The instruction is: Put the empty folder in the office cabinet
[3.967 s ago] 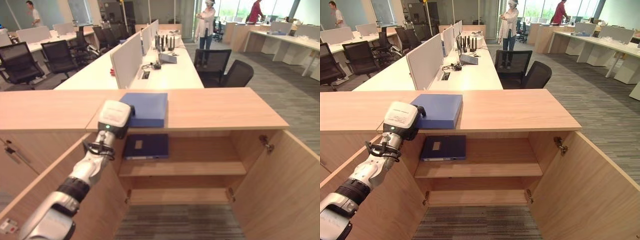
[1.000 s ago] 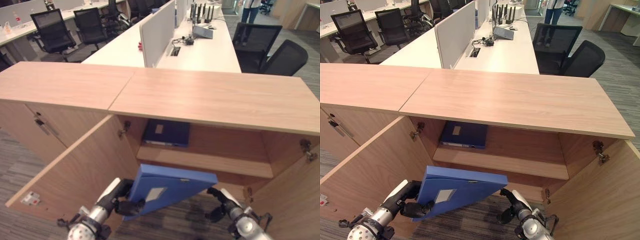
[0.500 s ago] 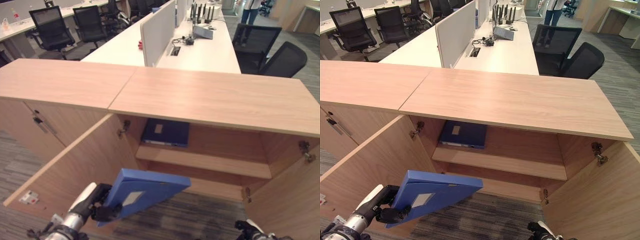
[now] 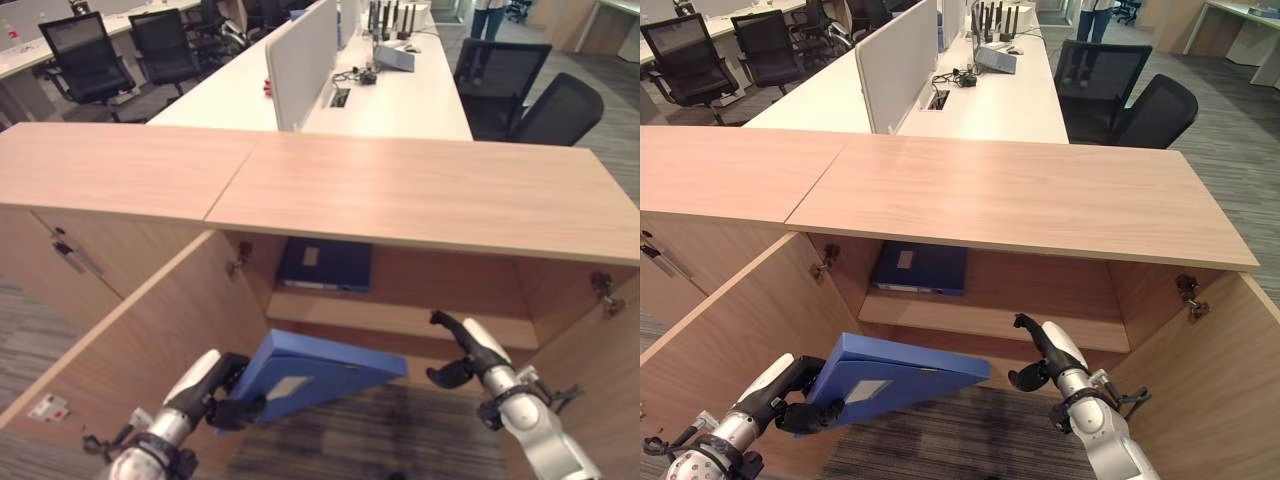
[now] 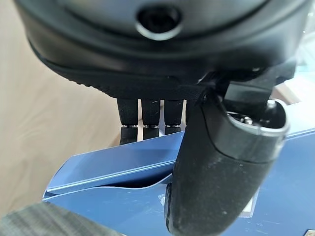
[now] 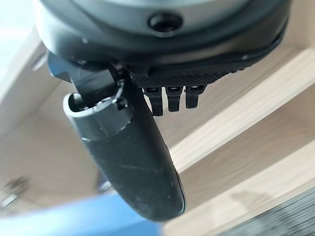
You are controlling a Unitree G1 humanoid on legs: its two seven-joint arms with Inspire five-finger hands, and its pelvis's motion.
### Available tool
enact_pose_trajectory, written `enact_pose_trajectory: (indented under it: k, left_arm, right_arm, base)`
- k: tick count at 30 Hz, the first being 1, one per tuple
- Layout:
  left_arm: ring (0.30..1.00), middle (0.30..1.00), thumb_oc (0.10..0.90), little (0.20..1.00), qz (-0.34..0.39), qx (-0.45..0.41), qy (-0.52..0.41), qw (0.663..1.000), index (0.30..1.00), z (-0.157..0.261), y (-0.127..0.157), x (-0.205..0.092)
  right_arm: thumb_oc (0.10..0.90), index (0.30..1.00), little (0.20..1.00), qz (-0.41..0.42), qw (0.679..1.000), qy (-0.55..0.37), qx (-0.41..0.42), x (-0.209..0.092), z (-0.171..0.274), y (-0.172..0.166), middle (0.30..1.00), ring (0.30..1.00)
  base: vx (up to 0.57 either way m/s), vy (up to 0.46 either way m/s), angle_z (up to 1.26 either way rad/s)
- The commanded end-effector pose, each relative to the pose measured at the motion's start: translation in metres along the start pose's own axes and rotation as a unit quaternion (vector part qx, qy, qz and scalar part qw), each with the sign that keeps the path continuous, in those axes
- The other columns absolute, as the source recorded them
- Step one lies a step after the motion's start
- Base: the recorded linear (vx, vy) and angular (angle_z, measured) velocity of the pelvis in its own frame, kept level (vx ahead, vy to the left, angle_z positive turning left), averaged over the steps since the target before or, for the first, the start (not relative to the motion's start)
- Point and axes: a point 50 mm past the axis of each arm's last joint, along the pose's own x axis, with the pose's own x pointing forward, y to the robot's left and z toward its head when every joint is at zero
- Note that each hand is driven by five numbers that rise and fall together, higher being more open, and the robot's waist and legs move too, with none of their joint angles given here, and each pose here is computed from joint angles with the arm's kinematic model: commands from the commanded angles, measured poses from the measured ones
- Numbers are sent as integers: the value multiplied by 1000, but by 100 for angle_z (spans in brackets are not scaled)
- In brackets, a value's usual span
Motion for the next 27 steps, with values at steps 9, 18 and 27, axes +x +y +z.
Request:
enact_pose_trajectory:
  k: [9,18,27]
  left_arm:
    - [300,300,400,300,72,77,-183,977,300,67,42,11]
    - [300,300,400,300,90,74,-234,965,300,88,52,14]
    - [300,300,400,300,107,22,-327,939,300,123,54,14]
  right_arm:
    - [800,900,900,50,977,-205,-31,30,88,-14,900,900]
    - [800,900,900,57,971,-230,-29,38,103,-14,900,900]
    - [800,900,900,94,970,-224,14,43,104,8,900,900]
  base:
    - [0,-2,-2]
    - [0,0,0]
    - [0,0,0]
